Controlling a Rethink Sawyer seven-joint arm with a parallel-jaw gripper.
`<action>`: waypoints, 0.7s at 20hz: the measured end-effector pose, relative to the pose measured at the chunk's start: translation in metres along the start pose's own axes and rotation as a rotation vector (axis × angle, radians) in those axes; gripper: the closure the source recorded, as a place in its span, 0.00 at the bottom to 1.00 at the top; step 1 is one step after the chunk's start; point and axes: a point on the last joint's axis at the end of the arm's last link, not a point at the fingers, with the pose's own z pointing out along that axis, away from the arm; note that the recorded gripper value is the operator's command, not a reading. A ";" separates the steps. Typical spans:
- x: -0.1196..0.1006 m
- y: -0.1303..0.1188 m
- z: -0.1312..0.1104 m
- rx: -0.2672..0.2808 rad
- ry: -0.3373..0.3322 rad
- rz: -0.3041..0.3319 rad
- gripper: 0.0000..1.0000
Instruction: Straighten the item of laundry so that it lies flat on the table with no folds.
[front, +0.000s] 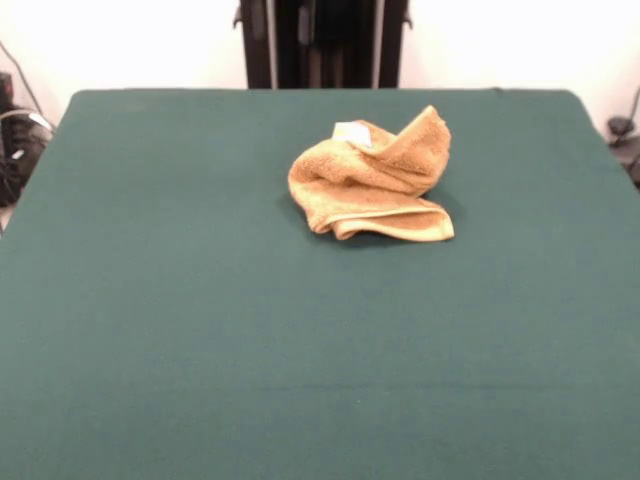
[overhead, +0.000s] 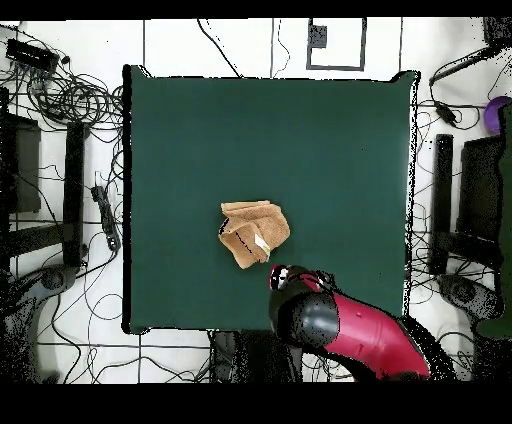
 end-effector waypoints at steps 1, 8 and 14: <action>0.002 0.003 0.011 -0.001 -0.007 -0.009 0.00; 0.027 0.035 0.090 -0.030 -0.038 -0.055 0.00; 0.058 0.072 0.129 -0.050 -0.014 -0.105 0.00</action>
